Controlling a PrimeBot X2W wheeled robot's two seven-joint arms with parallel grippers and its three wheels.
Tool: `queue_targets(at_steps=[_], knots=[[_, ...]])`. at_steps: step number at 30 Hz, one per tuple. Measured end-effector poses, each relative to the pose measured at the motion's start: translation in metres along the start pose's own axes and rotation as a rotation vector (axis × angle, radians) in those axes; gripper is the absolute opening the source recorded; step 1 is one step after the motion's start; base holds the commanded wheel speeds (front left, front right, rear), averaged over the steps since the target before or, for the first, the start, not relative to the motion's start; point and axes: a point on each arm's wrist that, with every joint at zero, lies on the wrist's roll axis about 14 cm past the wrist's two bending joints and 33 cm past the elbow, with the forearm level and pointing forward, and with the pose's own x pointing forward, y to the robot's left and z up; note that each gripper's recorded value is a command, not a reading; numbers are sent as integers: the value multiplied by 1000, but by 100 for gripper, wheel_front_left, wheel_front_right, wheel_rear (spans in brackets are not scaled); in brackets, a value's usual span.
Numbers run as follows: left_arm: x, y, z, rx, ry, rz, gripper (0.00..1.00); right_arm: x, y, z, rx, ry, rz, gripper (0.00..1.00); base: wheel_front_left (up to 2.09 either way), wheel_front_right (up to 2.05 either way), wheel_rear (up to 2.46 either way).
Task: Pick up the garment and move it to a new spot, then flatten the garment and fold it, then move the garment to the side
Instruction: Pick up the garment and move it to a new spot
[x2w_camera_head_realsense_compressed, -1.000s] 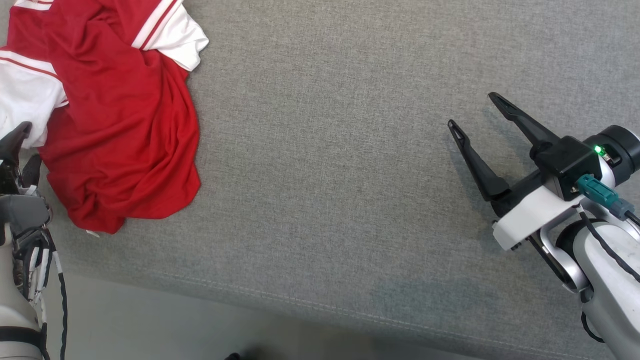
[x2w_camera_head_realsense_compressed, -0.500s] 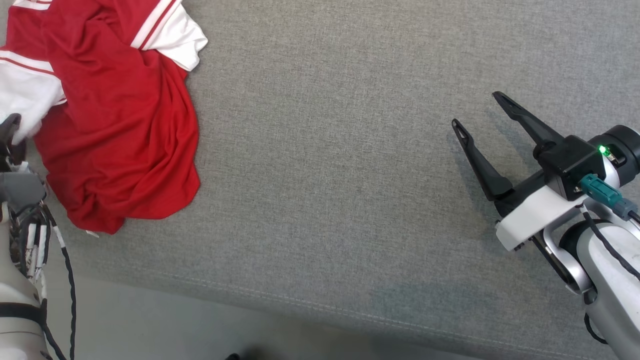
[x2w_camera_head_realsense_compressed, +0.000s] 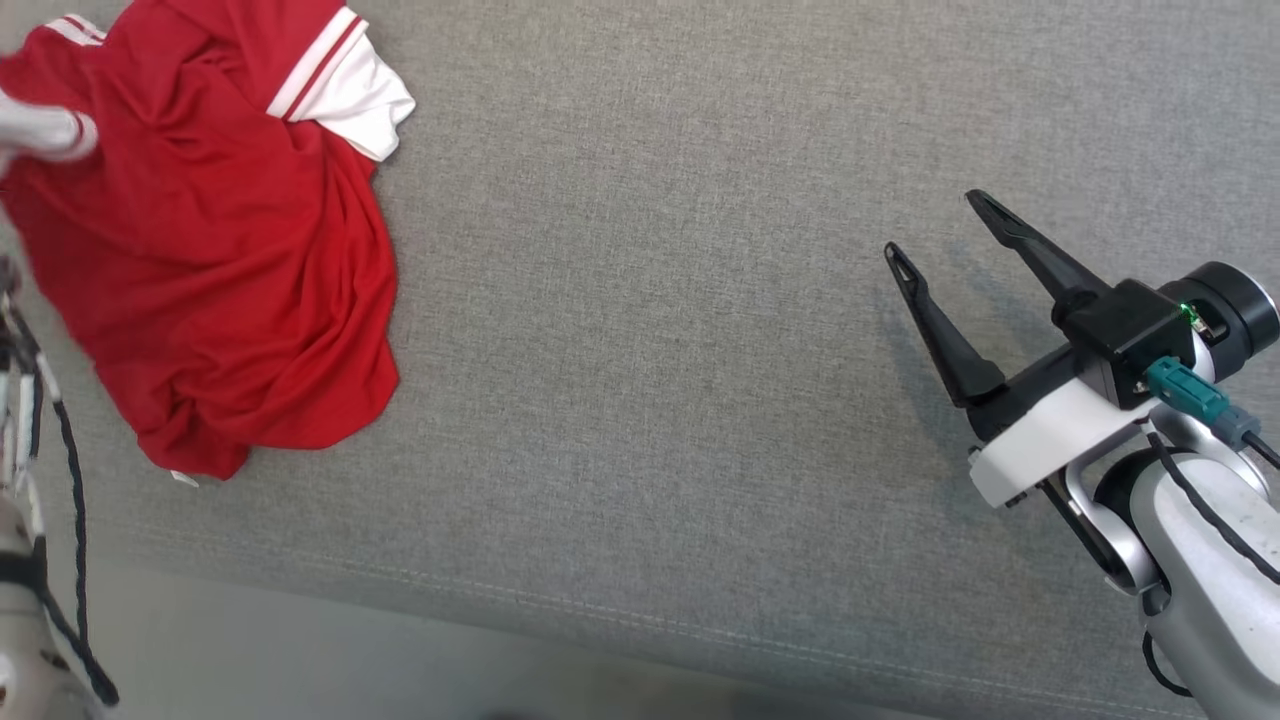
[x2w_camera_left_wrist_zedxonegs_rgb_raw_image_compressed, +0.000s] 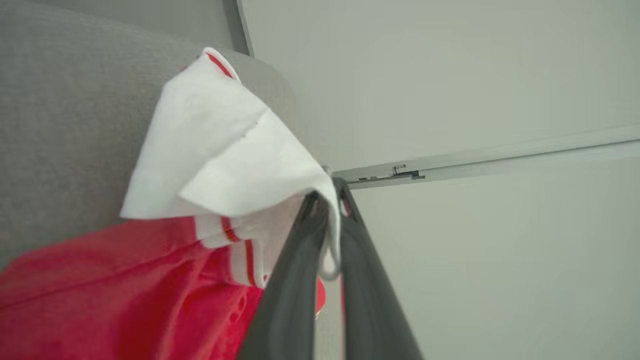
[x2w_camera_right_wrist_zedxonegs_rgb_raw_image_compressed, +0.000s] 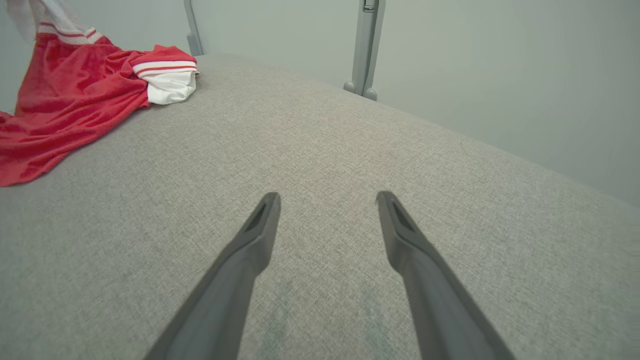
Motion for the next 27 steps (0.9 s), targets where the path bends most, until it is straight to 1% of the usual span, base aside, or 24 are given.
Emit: queue_targets(at_steps=[2,4,6,10,12,13,15,16,18,20,22,25,27], knots=[[5,-39,-16,54,39,-128,0,-1,0,2,2,-10,-6,100,0,0,0],[5,-72,-43,108,95,-225,0,-3,1,5,17,-24,-16,100,0,0,0],[-1,-102,-80,110,169,-309,0,-4,3,10,31,-42,-26,100,0,0,0],[-35,-156,-170,81,381,-473,0,-9,8,22,46,-85,-38,100,0,0,0],[-58,-178,-206,107,486,-547,0,-11,11,29,50,-110,-46,100,0,0,0],[-68,-183,-216,134,527,-573,0,-14,12,33,54,-120,-52,100,0,0,0],[-84,-178,-229,190,593,-588,0,-18,13,39,53,-138,-65,100,0,0,0],[-92,-167,-235,213,631,-576,0,-21,12,42,53,-147,-75,100,0,0,0],[-111,-137,-258,251,740,-531,0,-28,11,47,57,-161,-100,100,0,0,0],[-146,-107,-292,215,910,-492,0,-37,9,47,57,-159,-124,100,0,0,0],[-187,-89,-325,158,1061,-472,0,-48,7,45,60,-150,-150,100,0,0,0],[-246,-84,-359,91,1238,-496,0,-63,2,45,68,-147,-192,100,0,0,0],[-273,-88,-371,84,1297,-535,0,-73,-1,45,71,-146,-219,100,0,0,0]])
